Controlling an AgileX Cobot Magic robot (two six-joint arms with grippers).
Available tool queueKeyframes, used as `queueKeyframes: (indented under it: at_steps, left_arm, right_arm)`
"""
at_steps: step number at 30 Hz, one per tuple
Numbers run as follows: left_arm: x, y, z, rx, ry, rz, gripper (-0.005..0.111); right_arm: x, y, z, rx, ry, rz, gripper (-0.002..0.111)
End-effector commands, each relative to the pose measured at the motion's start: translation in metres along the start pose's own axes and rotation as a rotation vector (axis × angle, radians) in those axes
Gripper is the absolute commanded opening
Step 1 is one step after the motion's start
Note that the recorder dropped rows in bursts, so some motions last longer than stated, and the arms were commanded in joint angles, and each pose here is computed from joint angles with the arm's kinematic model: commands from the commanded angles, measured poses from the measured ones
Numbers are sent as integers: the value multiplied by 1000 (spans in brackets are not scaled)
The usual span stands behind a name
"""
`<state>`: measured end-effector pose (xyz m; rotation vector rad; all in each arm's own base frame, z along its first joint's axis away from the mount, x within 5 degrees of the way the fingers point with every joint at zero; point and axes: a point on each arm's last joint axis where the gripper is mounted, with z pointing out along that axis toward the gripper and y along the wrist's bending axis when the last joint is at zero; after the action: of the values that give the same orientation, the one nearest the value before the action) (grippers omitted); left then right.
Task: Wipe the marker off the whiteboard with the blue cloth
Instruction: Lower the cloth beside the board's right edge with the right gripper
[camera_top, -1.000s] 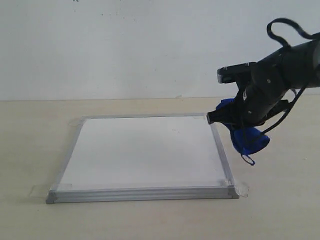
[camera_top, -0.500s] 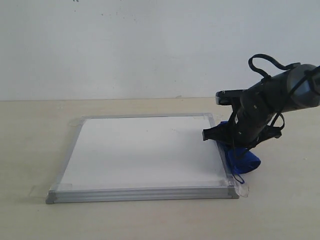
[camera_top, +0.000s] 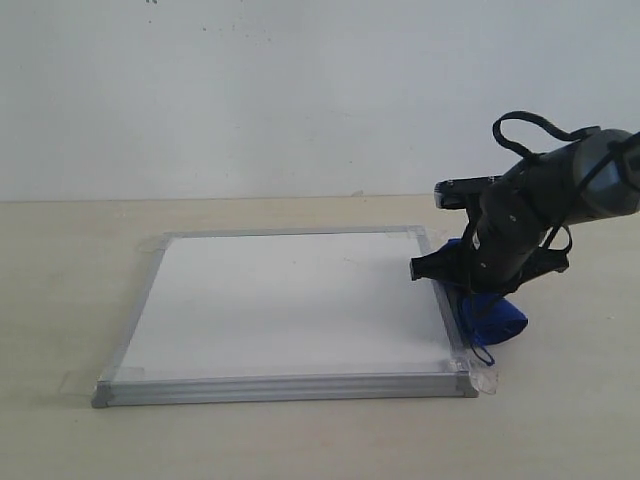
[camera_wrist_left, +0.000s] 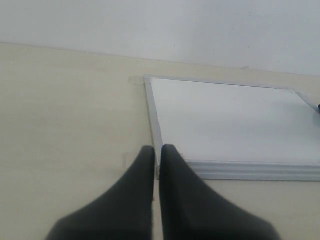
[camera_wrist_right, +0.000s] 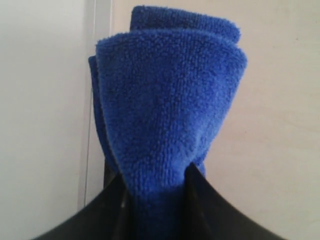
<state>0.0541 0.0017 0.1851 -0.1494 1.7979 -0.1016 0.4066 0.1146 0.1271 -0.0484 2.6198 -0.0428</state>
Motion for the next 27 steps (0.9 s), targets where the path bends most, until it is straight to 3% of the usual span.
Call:
queueKeyframes:
  at_steps: [1,4,11,17,23,27]
  left_arm:
    - [0,0,0,4,-6,-9,4]
    - [0,0,0,4,-6,-9,4]
    - [0,0,0,4,-6,-9,4]
    - [0,0,0,4,-6,-9,4]
    - [0,0,0,4,-6,-9,4]
    - [0,0,0,4,-6,-9,4]
  right_arm:
    - [-1,-2,0,7,-6,-9,-1]
    - [0,-2,0,7,-5,-3,5]
    - [-1,-2,0,3,-7,34,41]
    - [0,-2,0,6,-4,36,53]
    - [-2,-2,-4,3,-14,41,76]
    - [-12,-4,-17,14,-47,18,77]
